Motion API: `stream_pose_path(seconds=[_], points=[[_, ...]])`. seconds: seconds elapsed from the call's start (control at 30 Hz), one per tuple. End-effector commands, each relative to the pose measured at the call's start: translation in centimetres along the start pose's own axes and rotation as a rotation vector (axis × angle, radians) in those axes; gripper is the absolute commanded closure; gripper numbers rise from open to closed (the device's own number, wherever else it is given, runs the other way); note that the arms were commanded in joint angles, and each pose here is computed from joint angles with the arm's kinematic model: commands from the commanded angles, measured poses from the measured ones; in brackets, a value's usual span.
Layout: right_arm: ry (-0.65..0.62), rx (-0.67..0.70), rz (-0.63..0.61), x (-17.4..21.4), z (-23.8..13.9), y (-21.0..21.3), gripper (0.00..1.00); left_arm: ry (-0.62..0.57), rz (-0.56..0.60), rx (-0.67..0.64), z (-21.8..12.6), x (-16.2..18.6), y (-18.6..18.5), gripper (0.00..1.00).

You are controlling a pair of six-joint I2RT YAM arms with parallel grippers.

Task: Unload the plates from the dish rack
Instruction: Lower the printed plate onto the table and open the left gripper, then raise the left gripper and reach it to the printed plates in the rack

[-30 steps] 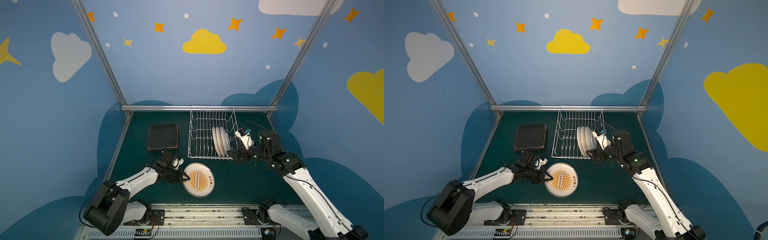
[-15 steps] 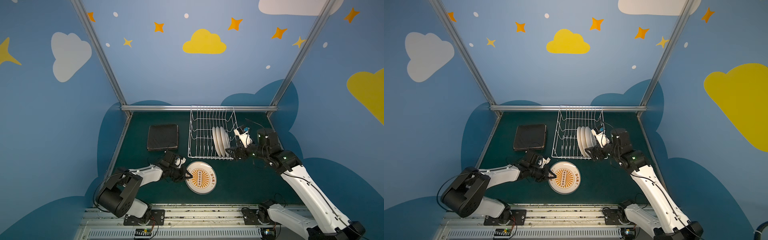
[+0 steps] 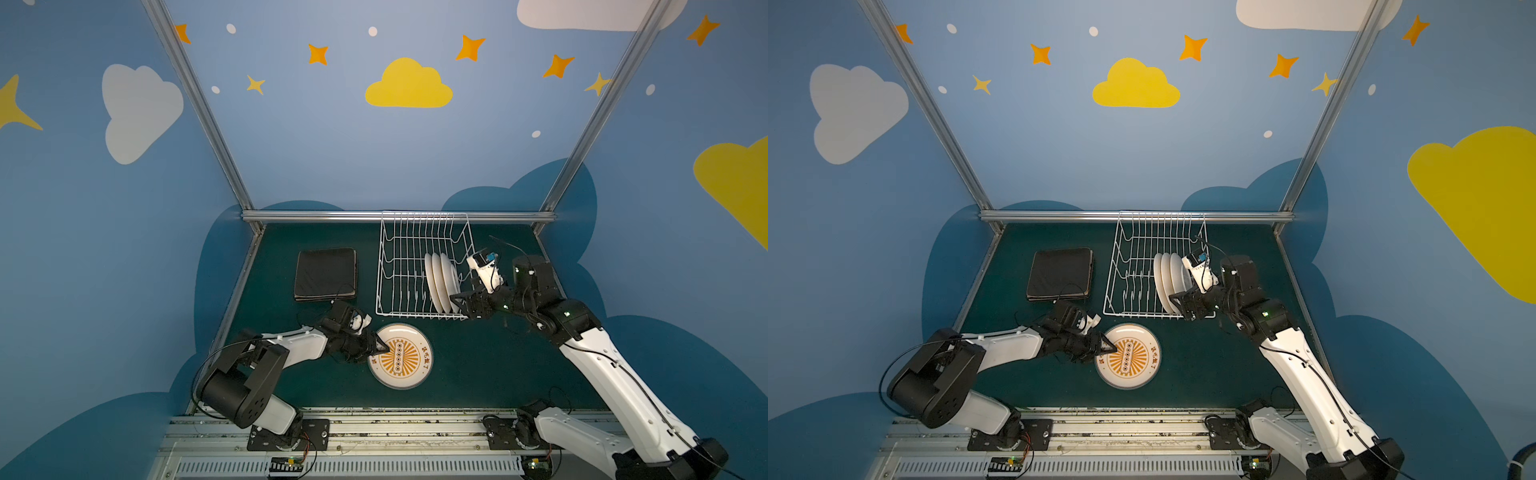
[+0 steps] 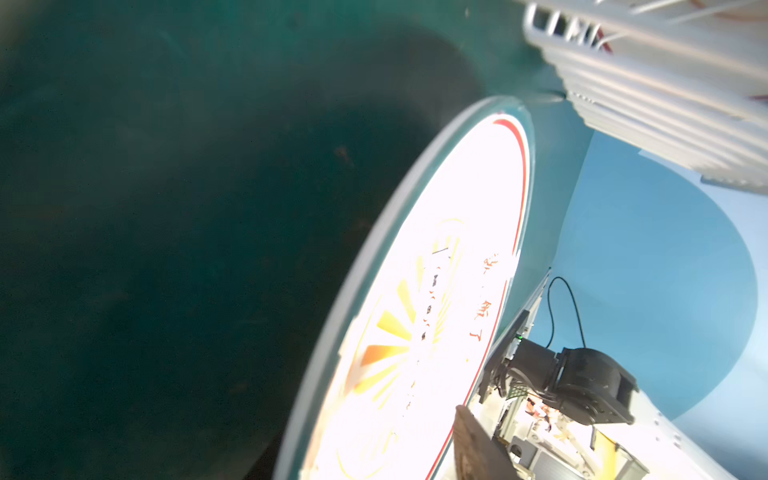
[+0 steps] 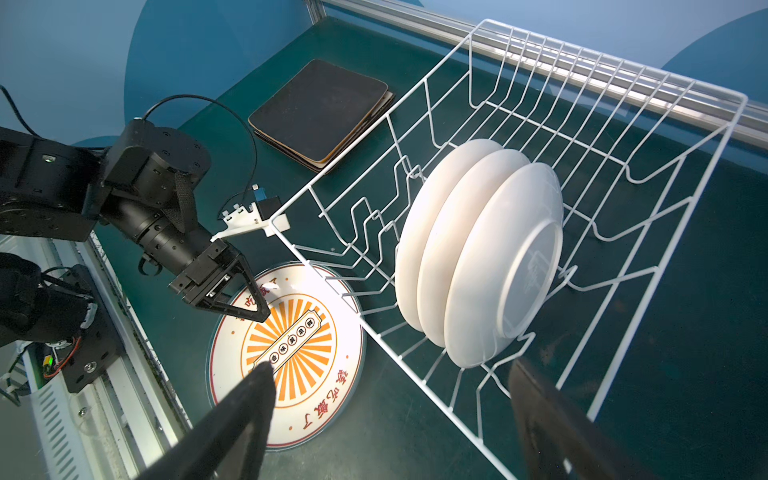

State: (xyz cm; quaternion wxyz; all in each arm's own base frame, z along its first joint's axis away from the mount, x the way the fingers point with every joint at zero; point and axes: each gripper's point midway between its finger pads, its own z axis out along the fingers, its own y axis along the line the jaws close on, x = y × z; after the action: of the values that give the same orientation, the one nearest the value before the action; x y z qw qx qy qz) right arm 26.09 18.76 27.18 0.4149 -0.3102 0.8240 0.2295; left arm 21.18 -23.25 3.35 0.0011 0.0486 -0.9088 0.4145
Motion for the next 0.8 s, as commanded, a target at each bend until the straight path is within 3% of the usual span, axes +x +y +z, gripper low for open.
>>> stream_pose_path(seconds=[0.0, 0.4, 0.6, 0.77], points=[[-0.009, 0.001, 0.003, -0.3, 0.2, 0.0, 0.12, -0.006, -0.031, -0.09, -0.3, -0.5, 1.0, 0.42], [-0.011, 0.009, 0.008, -0.3, 0.3, -0.2, 0.12, -0.043, -0.073, -0.197, -1.7, -1.1, 1.7, 0.01], [-0.018, 0.015, 0.014, -0.4, 0.3, -0.3, 0.12, -0.098, -0.049, -0.232, -3.6, -1.2, 0.9, 0.0], [-0.023, 0.055, 0.028, -0.3, 0.2, -0.9, 0.12, -0.196, 0.011, -0.314, -7.4, -1.9, -0.4, 0.0]])
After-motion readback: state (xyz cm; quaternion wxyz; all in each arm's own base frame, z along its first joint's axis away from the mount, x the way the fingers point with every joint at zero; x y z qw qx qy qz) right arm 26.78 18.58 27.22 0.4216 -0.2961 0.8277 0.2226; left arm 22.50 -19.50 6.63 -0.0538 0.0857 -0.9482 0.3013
